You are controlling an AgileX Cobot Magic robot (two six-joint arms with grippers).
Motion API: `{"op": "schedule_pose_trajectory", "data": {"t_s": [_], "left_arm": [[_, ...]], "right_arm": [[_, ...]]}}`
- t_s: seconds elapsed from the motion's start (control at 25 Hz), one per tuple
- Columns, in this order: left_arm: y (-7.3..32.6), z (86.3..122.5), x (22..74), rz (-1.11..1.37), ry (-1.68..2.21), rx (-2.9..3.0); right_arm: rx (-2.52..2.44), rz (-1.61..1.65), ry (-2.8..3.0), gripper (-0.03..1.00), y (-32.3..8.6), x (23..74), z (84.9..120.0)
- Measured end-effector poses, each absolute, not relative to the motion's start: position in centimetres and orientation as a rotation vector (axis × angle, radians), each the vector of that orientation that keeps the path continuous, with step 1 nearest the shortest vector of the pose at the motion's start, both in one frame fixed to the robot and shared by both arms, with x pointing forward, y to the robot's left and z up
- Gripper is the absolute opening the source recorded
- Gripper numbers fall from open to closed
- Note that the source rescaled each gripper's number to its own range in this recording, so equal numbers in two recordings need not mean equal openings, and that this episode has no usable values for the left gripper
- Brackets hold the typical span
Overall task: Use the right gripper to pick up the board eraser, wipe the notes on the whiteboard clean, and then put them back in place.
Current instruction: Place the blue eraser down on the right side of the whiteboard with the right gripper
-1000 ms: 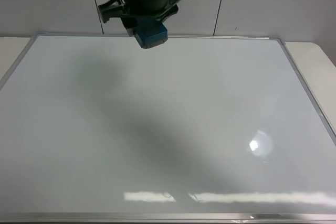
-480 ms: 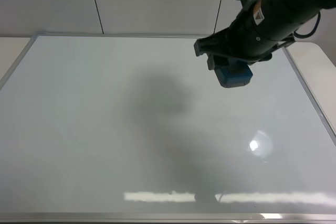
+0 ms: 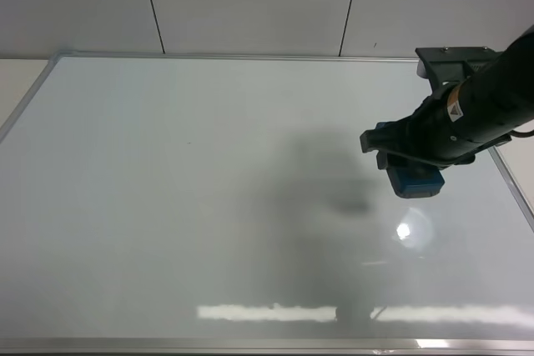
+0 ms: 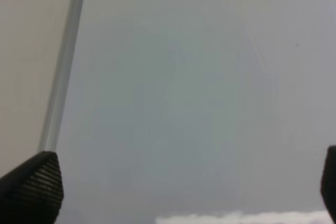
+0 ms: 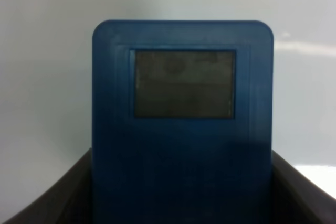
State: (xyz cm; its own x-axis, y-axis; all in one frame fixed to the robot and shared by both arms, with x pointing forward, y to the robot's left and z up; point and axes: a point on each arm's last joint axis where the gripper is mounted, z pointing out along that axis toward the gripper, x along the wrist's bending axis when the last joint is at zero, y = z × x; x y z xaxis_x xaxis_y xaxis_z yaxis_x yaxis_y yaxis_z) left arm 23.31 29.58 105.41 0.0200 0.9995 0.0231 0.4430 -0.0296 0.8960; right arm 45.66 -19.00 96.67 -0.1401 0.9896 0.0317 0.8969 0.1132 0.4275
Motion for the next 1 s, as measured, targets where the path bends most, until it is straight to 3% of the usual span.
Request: {"op": "schedule_pose_trajectory", "data": {"t_s": [0.36, 0.88, 0.92, 0.96, 1.0], "left_arm": [[29.6, 105.4, 23.3, 0.965, 1.515, 1.568], [29.6, 105.4, 23.3, 0.965, 1.515, 1.568], [29.6, 105.4, 23.3, 0.965, 1.515, 1.568], [29.6, 105.4, 23.3, 0.965, 1.515, 1.568], [29.6, 105.4, 23.3, 0.965, 1.515, 1.568]], "right_arm": [[1.901, 0.447, 2.057, 0.0, -22.0, 44.9, 94.2], [1.884, 0.473, 2.042, 0.0, -22.1, 45.1, 94.2], [1.879, 0.472, 2.044, 0.04, -22.1, 45.1, 94.2], [1.875, 0.474, 2.045, 0.14, -22.1, 45.2, 94.3], [1.873, 0.477, 2.045, 0.32, -22.1, 45.2, 94.3]]}}
